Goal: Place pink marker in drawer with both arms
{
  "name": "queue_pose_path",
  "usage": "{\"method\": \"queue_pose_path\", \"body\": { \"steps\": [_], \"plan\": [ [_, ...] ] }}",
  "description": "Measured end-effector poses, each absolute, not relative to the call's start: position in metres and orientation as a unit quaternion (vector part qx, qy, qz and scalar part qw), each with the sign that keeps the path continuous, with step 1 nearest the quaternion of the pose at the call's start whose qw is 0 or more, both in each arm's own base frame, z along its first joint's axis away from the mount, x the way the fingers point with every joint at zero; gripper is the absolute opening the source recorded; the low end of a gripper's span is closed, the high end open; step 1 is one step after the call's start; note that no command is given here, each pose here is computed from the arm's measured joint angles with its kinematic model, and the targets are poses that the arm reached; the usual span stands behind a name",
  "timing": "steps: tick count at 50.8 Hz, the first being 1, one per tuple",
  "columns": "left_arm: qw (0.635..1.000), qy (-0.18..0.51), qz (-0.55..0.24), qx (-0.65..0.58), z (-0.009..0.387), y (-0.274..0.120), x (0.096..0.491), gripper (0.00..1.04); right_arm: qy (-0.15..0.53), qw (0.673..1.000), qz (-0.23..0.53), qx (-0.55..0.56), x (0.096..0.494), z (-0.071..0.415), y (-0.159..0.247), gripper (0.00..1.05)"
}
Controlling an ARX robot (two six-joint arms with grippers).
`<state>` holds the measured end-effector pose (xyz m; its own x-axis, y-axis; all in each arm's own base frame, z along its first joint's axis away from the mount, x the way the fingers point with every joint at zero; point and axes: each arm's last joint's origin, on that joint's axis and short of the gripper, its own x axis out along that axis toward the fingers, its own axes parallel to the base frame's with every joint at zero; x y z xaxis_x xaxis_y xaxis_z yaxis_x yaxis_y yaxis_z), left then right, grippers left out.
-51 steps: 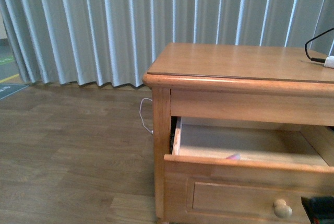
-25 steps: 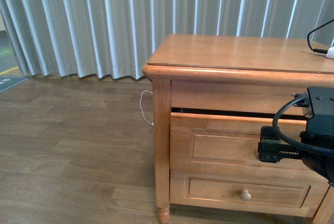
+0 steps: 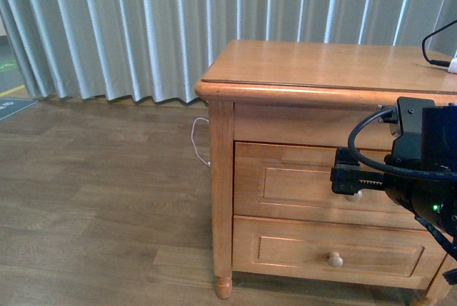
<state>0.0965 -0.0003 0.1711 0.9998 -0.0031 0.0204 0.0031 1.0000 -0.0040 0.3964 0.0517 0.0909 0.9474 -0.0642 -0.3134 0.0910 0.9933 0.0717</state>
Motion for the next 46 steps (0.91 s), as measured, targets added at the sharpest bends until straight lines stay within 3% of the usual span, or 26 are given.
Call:
{"method": "queue_pose_path", "body": {
  "steps": [23, 35, 46],
  "plan": [
    [1.000, -0.010, -0.001, -0.002, 0.171, 0.000, 0.097, 0.98, 0.171, 0.984, -0.044, 0.037, 0.389, 0.092, 0.047, 0.96],
    [1.000, -0.010, -0.001, -0.002, 0.171, 0.000, 0.097, 0.98, 0.204, 0.979, -0.013, 0.029, 0.337, 0.129, 0.041, 0.96],
    [1.000, -0.010, -0.001, -0.002, 0.171, 0.000, 0.097, 0.98, 0.208, 0.978, 0.004, 0.027, 0.270, 0.199, 0.025, 0.96]
  ]
}}
